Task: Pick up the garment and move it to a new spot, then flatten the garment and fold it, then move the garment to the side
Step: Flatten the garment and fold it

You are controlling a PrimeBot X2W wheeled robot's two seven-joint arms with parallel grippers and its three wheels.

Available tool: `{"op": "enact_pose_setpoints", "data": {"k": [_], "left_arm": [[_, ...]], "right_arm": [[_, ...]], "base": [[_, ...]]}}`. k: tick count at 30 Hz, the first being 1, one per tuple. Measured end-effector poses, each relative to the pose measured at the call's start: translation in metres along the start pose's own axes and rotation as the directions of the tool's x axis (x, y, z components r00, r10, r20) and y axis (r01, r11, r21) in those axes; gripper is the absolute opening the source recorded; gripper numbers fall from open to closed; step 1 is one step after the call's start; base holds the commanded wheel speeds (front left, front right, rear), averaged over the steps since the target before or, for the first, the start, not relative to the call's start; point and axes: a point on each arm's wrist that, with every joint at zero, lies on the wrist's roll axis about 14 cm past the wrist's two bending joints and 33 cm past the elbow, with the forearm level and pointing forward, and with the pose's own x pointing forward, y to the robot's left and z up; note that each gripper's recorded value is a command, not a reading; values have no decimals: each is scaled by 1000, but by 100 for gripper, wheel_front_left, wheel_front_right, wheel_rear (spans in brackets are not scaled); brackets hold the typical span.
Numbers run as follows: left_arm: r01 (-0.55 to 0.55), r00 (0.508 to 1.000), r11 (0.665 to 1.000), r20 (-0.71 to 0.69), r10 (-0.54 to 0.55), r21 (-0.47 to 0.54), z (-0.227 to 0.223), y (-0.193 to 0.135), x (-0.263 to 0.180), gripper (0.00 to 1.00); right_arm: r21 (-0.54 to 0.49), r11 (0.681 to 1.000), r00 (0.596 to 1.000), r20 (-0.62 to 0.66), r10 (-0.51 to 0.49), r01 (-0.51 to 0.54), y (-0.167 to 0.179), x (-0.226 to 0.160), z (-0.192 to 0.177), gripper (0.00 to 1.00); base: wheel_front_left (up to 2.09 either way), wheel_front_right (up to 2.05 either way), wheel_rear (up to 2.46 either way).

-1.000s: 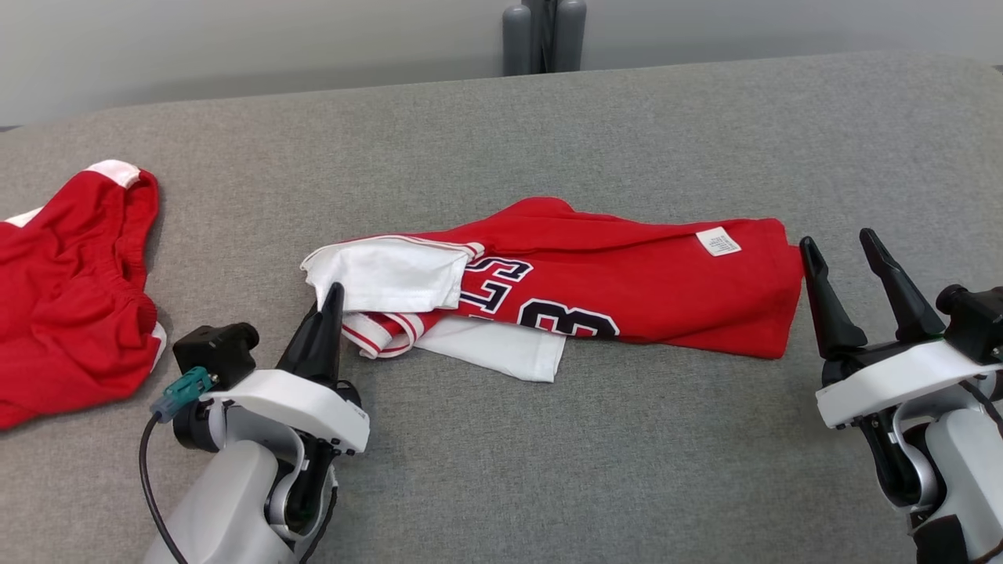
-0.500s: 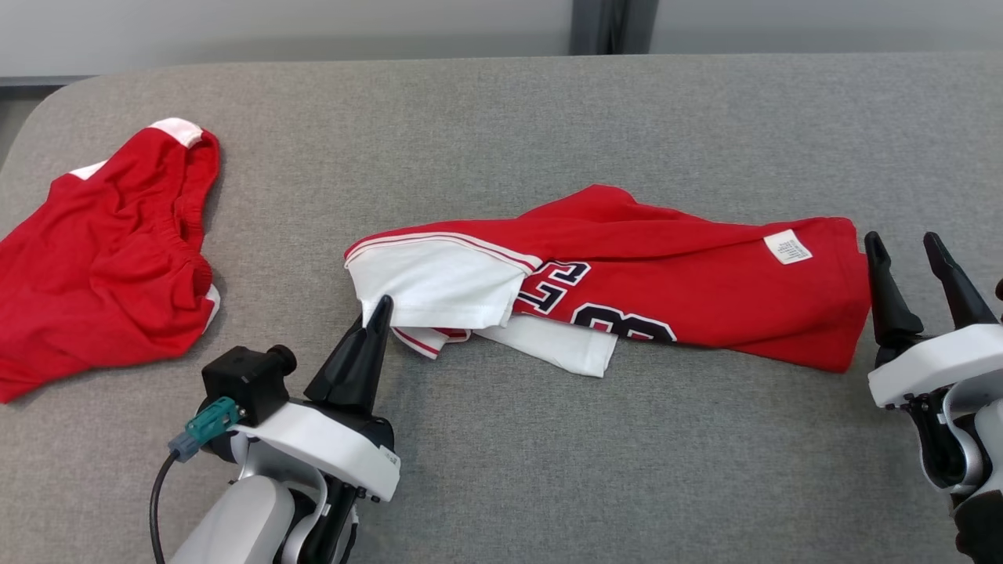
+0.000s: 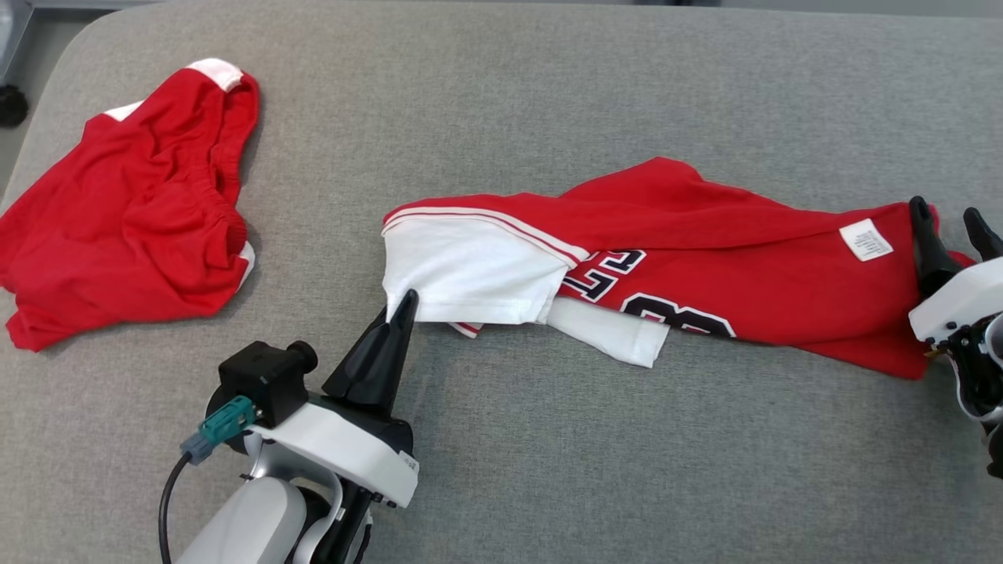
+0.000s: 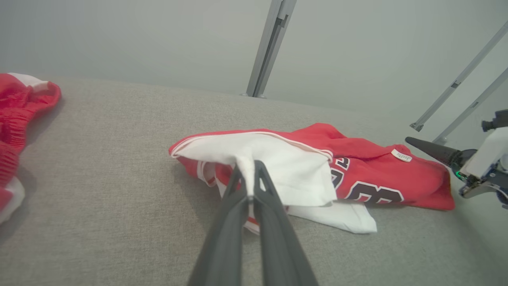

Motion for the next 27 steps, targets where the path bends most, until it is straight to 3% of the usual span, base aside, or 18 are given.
{"op": "enact_pose_setpoints", "data": {"k": [11,12,14,15,27], "left_arm": [[-12,1000,1000,0,12,-1,0,1,-1,0],[-11,1000,1000,0,11,-2,0,1,-1,0],[-8,1000,1000,0,8,-1,0,0,-1,0],[-7,1000,1000,0,7,-1,0,0,-1,0],[3,1000,1000,23,-3,-1,7,-5,-2,0]], "right_arm": [[20,1000,989,-146,10,-7,7,7,-16,100],[22,1000,988,-156,13,-10,8,6,-18,84],[21,1000,987,-157,18,-15,9,7,-17,11],[17,1000,987,-159,20,-18,10,7,-16,0],[-32,998,998,-20,52,-52,16,1,14,0]], "base": [[0,0,0],[0,0,0],[0,0,0],[0,0,0],[0,0,0]]}}
